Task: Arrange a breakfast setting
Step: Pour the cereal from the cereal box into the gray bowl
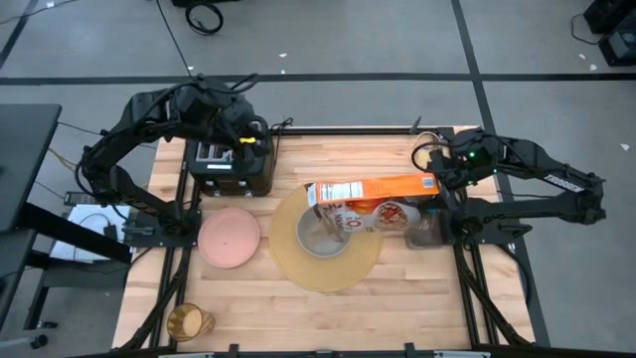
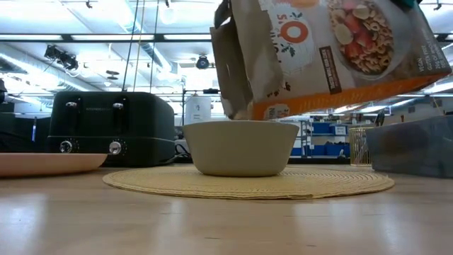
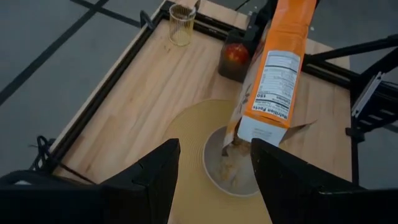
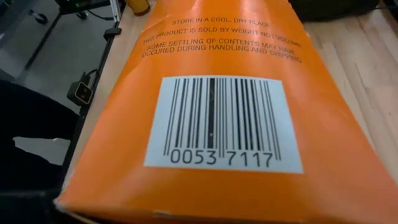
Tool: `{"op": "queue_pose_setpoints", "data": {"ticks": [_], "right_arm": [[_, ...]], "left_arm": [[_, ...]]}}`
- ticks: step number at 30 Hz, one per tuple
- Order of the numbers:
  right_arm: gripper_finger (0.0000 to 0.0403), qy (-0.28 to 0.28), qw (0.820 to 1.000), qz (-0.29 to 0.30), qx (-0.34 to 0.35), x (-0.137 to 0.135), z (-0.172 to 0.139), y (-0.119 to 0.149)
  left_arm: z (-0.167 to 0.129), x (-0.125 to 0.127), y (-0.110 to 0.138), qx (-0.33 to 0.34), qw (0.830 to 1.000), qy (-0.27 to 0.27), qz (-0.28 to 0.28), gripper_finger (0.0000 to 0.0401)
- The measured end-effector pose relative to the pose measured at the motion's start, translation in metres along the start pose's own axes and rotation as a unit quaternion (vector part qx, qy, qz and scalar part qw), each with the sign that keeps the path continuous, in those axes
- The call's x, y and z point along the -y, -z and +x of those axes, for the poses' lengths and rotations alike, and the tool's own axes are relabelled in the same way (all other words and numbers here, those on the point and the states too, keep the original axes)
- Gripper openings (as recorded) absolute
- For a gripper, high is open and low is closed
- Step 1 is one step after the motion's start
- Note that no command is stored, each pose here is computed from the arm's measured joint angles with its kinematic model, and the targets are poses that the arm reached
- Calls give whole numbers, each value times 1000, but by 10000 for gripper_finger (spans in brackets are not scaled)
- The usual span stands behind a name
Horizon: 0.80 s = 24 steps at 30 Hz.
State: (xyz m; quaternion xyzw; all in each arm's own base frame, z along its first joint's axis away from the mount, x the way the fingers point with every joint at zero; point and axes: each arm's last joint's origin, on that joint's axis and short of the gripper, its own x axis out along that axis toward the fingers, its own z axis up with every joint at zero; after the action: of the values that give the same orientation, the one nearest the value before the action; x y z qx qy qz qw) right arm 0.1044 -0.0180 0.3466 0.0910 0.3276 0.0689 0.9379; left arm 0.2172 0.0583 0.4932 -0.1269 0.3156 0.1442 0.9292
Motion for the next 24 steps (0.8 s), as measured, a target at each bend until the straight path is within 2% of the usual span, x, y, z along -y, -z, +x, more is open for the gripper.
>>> {"op": "queue_pose_setpoints", "data": {"ticks": [12,24], "right_arm": [[298,6,1000,-4,-7,0,4,-3],[298,5,1000,-19,-19,-3,5,-4]], "left_arm": [[-2,-2,14,-73,997,-12,-2,205],[-2,-2,14,-74,997,-13,-1,205]]}}
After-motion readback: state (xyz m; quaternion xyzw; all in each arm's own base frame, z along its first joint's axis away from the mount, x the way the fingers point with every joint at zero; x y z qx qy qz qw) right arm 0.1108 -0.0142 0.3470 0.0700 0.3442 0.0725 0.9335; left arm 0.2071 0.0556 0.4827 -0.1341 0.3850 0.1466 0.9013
